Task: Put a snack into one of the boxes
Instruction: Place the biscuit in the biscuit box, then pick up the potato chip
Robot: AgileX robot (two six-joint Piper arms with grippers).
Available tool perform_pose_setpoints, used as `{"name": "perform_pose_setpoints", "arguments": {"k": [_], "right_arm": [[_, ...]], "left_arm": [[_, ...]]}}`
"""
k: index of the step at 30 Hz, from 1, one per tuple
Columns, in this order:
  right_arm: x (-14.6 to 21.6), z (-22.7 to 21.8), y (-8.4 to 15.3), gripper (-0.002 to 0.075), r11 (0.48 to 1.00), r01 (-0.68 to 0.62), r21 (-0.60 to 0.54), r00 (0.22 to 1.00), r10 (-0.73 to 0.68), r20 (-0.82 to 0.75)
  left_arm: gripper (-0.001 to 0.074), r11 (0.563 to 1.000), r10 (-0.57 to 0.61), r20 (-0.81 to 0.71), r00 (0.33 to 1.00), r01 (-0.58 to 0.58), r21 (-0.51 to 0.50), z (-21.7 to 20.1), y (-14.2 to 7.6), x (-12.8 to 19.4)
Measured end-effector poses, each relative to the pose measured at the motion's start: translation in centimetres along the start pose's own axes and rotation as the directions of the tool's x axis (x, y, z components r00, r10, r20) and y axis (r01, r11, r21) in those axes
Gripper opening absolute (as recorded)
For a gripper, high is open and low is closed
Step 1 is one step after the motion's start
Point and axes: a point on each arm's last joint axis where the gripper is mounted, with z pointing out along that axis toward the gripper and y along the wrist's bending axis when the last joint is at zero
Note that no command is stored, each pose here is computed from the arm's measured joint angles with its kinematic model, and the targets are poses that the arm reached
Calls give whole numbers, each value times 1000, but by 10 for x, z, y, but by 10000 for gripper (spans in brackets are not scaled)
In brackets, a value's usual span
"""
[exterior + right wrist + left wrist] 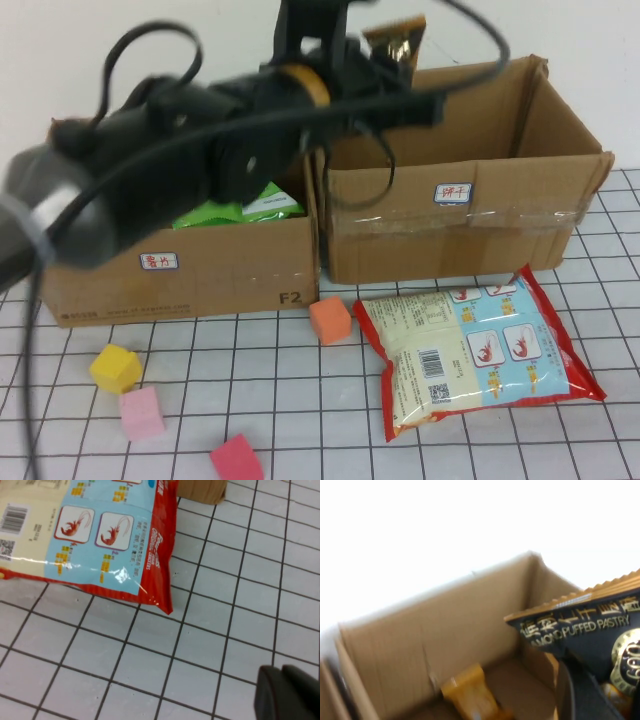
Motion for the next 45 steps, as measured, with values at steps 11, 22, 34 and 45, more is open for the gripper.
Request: {"name": "perform_pose_setpoints", "arguments": {"k": [11, 22, 34, 45], "right_arm": [[0, 0, 2, 1, 999, -35, -21, 999, 35, 1], [-7, -1, 11, 1, 993, 48, -112, 996, -39, 80], [-12, 4, 18, 81, 963, 195, -188, 975, -169, 144], [-46, 60, 11, 571, 934, 62, -352, 998, -59, 19]], "left_arm": [[636, 990, -38, -232, 972, 5, -142, 90, 55, 21], [199, 982, 96, -348, 933, -145, -119, 34, 42, -48], [8, 973, 194, -381, 904, -226, -41, -65, 24, -74], [8, 986, 150, -210, 966, -162, -37, -168, 22, 1]]}}
